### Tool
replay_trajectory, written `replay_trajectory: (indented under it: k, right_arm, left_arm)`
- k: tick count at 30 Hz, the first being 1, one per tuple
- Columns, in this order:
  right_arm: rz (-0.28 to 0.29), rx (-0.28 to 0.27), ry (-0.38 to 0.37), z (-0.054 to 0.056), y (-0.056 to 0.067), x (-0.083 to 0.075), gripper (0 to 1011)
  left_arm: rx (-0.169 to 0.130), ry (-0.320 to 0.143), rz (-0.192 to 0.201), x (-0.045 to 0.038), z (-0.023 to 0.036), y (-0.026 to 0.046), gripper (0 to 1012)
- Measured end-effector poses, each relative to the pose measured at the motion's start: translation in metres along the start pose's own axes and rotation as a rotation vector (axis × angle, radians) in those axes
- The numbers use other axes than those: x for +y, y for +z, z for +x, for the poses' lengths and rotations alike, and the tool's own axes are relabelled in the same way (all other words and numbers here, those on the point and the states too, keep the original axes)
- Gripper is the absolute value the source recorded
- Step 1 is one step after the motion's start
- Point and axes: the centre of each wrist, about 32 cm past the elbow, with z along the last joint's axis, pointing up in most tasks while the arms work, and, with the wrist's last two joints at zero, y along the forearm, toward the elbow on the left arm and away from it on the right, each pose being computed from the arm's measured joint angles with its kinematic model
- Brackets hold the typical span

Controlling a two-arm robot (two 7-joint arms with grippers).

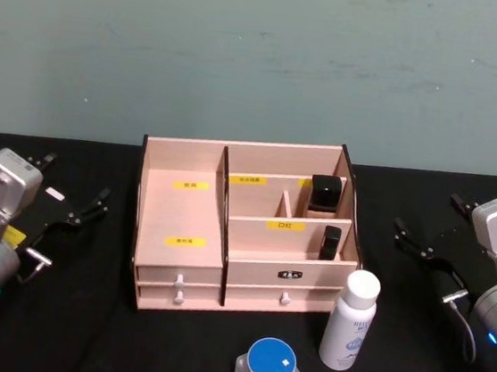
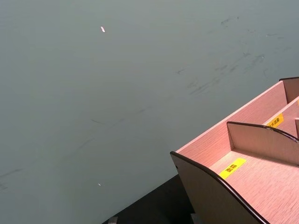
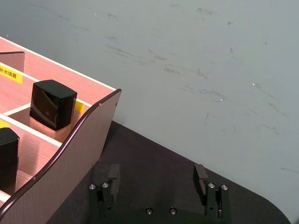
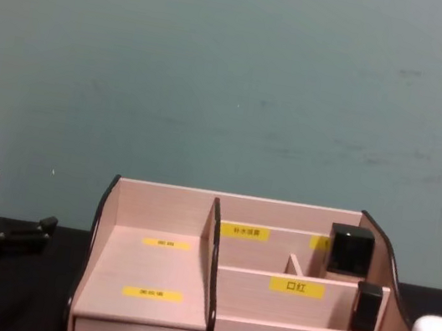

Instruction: Pick up the facial cleanser and watermelon frost from the table and place them into the tiered storage box.

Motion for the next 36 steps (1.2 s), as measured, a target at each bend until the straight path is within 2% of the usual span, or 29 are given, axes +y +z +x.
replay_trajectory:
  k: [33, 36]
  right_arm:
    - [0.000, 0.000, 0.000, 0.0000, 0.0000, 0.0000, 1002]
    - [0.021, 0.020, 0.017, 0.0027, 0.0066, -0.0029, 1003]
  left_arm:
    - [0.000, 0.000, 0.000, 0.0000, 0.0000, 0.0000, 1010]
    - [0.000, 0.000, 0.000, 0.0000, 0.0000, 0.0000, 1010]
